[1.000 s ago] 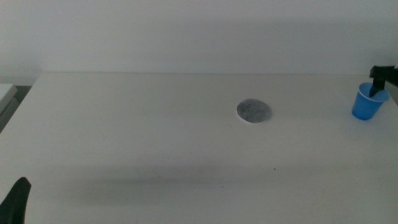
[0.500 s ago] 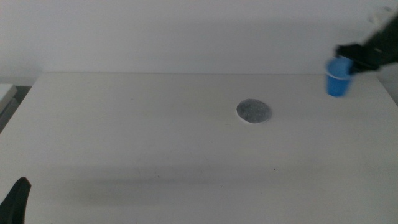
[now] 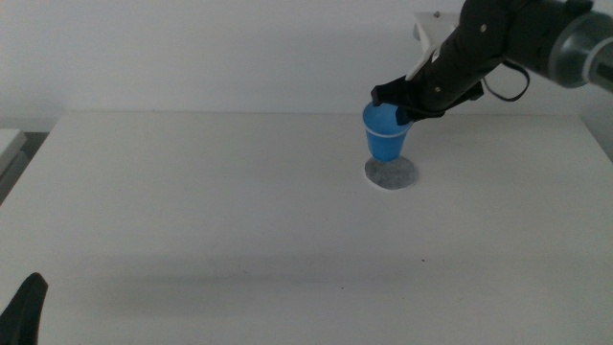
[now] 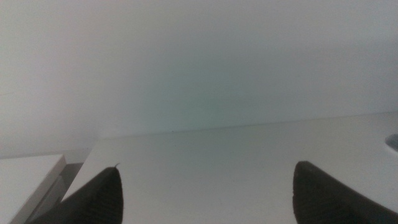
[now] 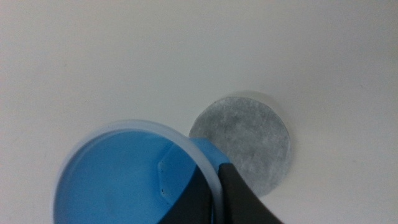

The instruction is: Place an empty cup on a cup mat.

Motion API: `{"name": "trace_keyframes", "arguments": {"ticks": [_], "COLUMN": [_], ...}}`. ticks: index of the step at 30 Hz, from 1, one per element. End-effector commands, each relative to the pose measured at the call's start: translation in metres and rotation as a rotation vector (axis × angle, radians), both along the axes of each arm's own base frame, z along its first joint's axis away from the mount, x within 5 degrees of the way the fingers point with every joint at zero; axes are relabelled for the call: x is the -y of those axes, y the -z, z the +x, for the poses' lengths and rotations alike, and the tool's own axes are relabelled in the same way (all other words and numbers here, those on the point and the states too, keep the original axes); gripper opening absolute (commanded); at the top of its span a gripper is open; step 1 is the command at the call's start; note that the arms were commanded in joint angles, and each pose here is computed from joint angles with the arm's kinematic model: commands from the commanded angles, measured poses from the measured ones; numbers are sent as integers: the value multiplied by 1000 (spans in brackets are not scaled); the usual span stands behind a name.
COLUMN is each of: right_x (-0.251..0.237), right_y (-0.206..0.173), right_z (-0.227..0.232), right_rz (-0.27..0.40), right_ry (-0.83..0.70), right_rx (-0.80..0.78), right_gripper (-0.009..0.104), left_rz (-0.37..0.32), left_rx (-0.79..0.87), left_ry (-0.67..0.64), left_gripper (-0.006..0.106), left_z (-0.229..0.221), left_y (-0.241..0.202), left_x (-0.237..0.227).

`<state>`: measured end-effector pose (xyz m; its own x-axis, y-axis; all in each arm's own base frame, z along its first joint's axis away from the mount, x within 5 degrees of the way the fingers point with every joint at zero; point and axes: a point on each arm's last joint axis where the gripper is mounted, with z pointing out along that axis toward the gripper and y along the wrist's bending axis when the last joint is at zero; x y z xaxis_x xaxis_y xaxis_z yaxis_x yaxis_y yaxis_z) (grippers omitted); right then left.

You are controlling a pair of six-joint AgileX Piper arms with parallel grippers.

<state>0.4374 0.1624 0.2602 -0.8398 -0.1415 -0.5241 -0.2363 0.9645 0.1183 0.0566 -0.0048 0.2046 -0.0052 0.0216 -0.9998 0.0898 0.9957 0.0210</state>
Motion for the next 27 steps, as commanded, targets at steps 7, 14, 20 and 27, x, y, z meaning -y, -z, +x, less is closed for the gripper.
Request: {"name": "trace_keyframes", "arguments": {"ticks": [7, 14, 20, 27], "right_x": [6, 8, 11, 18], "right_y": [28, 46, 53, 60], "right_z": [16, 25, 29, 32], "right_rz": [-33, -26, -22, -23], "right_ry": [70, 88, 104, 129], "right_rx": [1, 5, 6, -13], "right_gripper": [-1, -1, -1, -1], "left_rz": [-10, -10, -10, -10], "left_rx": [8, 8, 8, 8], "left_ry": [2, 2, 2, 2], "left_gripper": [94, 94, 94, 94], "left_z": [0, 0, 0, 0], "left_y": [-1, -1, -1, -1], "left_x": [0, 0, 0, 0]}}
